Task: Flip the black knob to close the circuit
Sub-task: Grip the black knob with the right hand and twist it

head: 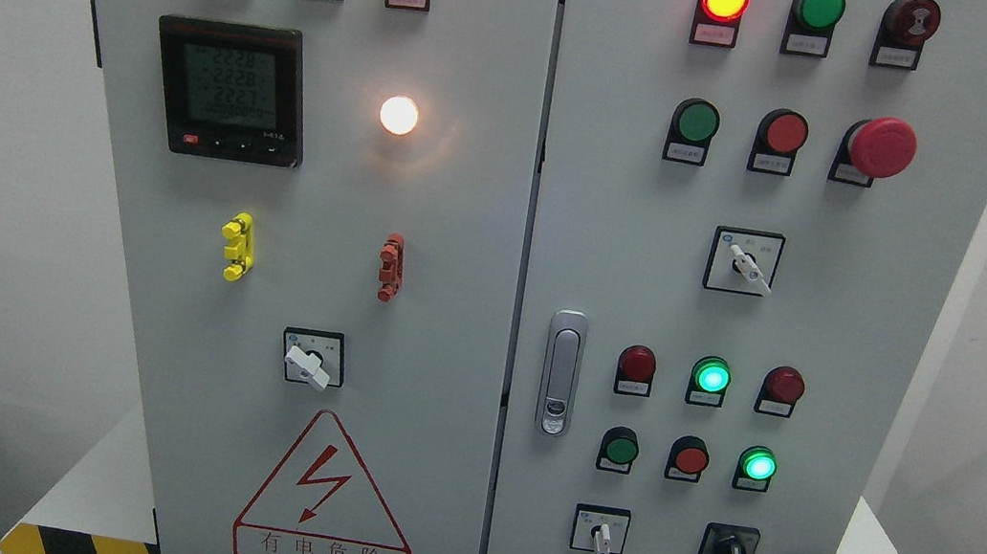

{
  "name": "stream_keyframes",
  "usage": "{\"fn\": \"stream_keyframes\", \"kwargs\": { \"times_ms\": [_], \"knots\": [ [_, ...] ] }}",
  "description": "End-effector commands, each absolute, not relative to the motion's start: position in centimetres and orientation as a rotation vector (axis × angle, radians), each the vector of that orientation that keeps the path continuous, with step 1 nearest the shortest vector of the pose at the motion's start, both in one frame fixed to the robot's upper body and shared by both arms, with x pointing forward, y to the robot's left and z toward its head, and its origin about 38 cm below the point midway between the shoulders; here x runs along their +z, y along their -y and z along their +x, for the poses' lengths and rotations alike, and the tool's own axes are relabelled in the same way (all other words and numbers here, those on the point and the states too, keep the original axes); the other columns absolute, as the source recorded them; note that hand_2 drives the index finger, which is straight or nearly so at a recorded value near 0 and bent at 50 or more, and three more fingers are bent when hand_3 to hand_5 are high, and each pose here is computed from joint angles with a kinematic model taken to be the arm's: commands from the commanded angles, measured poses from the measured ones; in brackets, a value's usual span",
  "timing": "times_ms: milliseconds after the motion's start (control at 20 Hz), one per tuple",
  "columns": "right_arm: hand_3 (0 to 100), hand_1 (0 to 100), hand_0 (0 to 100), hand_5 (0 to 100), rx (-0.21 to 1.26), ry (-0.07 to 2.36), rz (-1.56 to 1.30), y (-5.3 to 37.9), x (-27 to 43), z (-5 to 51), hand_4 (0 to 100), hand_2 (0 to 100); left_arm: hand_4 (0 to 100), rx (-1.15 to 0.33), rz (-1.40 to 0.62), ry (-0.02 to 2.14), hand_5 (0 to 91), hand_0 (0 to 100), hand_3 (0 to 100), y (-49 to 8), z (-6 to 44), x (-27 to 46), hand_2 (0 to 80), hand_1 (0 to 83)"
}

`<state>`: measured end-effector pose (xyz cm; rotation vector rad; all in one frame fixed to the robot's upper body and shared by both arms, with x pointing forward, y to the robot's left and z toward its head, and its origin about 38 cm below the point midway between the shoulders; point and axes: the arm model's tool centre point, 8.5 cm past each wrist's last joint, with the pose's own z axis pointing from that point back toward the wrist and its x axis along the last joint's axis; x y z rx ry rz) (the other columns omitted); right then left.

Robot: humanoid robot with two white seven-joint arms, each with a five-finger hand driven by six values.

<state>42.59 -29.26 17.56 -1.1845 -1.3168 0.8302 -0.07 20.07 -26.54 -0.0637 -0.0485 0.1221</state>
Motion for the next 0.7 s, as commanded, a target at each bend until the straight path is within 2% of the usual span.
{"fn": "stream_keyframes", "kwargs": {
  "times_ms": [0, 650],
  "knots": [
    [100, 10, 0, 89, 0.828, 1.31, -1.177, 28.96, 17.4, 42.75, 86, 93, 0, 0.123, -0.063, 0.05, 0.0, 12, 0, -20.08, 0.0, -26.54, 0.0, 55.6],
    [100, 9, 0, 89, 0.804, 1.306, -1.183, 29.17, 17.92, 43.05, 86, 93, 0, 0.123, -0.063, 0.05, 0.0, 12, 0, -20.08, 0.0, -26.54, 0.0, 55.6]
  ]
}}
